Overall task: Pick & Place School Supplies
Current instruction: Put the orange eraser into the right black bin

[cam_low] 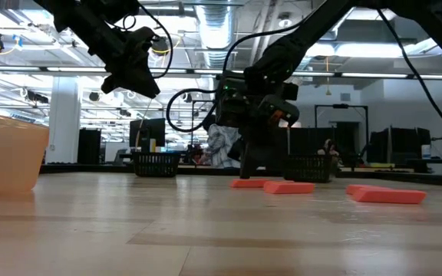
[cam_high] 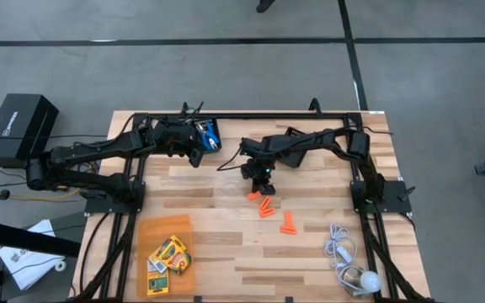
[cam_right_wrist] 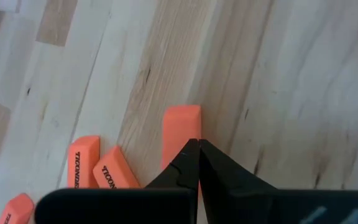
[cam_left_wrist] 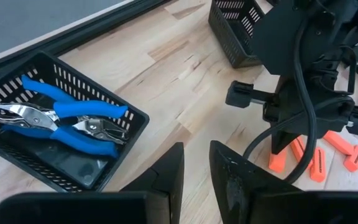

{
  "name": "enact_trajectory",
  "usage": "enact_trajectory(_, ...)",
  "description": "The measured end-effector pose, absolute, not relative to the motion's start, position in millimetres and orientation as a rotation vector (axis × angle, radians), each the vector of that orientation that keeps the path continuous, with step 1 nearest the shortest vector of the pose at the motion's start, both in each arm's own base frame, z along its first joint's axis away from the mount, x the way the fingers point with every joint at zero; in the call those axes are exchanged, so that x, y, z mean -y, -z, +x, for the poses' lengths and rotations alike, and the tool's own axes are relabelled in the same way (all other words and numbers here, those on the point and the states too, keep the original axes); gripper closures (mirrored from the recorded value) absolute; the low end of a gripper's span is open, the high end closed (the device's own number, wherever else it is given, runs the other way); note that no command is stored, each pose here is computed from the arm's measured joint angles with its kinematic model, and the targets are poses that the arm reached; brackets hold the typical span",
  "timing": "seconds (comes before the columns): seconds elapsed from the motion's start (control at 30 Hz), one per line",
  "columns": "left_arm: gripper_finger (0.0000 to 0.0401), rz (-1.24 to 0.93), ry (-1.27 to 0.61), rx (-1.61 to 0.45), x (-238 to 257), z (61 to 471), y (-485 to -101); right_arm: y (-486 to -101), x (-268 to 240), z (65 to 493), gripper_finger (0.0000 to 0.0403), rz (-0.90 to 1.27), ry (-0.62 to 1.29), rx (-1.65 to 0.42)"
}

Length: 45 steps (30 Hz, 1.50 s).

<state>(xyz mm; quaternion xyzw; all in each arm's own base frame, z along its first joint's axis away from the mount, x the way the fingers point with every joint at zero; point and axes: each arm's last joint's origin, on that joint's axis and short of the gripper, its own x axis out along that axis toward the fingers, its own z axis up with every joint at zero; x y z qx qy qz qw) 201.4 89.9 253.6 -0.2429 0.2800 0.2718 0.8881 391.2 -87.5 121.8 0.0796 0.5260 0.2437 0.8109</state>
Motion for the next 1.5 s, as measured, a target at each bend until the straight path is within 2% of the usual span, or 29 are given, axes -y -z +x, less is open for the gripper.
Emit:
enact_trajectory(0.7,0.0329,-0.505,-0.565,-0.582,-90,201,-254,-120,114,385,0.0403,0.183,-0.463,-1.111)
enact_trajectory(0.93,0.0329,-0.505,-0.565,-0.582,-90,201,-254,-121,125,385,0.0403,0.191,-0.377,-1.104)
enact_trajectory(1.17,0.0329,-0.503,-0.564,-0.582,-90,201,-254,-148,148,396,0.0400,0.334,-0.328,-1.011)
enact_trajectory(1.3,0.0329,-0.488,-0.559,-0.587,-90,201,-254,-170,155,399,0.0373,0.354,-0.338,-1.005)
enact_trajectory(1.5,0.0329,-0.476,-0.557,-0.590,-90,201,-254,-176,149,392,0.0303,0.370,-0.378,-1.107)
